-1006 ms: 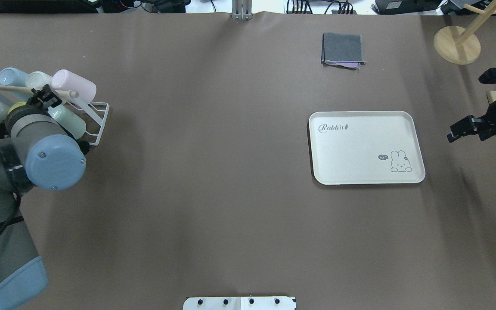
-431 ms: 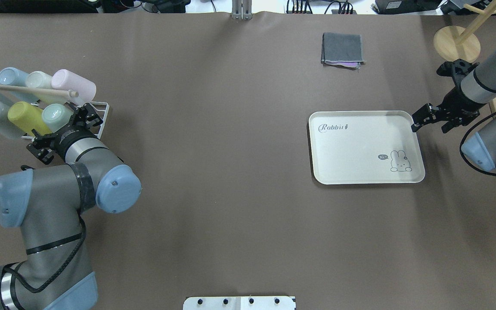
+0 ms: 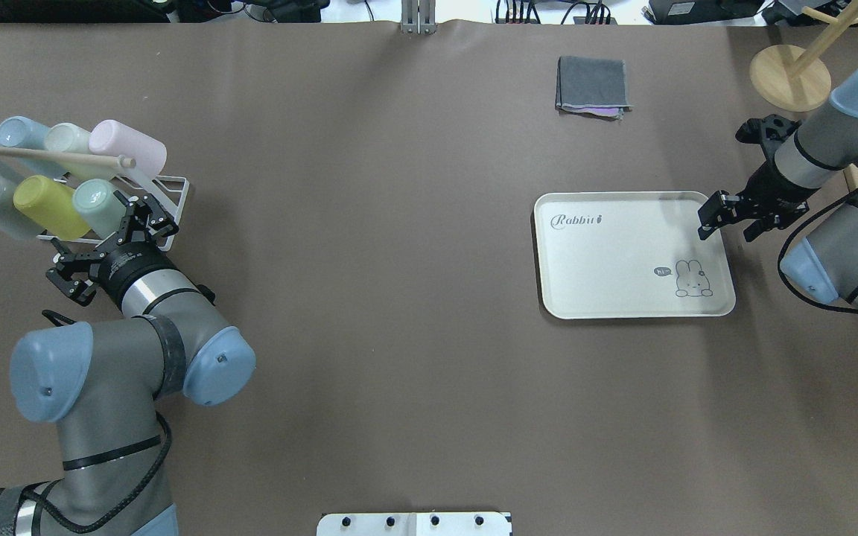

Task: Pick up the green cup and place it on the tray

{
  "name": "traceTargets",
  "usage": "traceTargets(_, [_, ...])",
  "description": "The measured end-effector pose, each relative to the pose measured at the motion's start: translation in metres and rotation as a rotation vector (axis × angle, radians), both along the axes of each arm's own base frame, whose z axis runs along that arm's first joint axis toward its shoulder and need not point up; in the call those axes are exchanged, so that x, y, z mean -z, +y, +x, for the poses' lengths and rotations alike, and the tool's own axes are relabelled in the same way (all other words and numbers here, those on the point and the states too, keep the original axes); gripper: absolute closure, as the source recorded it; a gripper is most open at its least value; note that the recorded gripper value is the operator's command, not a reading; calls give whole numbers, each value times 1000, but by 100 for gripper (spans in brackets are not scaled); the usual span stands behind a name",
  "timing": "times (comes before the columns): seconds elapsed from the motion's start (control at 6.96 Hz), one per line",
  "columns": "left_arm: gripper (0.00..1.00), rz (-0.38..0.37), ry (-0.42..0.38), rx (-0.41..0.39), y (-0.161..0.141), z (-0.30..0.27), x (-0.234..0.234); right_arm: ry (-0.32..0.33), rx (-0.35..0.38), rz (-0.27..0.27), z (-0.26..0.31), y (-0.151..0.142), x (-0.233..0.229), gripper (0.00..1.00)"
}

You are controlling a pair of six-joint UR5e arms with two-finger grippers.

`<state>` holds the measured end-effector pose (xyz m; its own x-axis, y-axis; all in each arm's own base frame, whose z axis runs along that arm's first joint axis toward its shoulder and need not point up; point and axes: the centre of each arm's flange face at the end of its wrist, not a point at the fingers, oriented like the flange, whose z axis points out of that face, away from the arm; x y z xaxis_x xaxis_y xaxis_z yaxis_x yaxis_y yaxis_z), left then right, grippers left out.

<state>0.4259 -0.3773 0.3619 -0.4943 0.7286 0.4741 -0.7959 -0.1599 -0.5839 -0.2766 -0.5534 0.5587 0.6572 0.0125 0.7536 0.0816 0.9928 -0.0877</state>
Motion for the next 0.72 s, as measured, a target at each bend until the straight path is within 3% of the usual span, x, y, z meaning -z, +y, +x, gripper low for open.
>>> traceTargets(0.29, [3, 23, -29, -22, 7, 16, -13, 3, 4, -6, -5, 3, -1, 47])
traceTargets(0.43, [3, 31, -31, -27, 6, 24, -20, 3, 4, -7, -5, 3, -1, 50])
traceTargets(0.72, [3, 48, -33, -29, 2, 34, -41, 2, 4, -9, -4, 5, -3, 70])
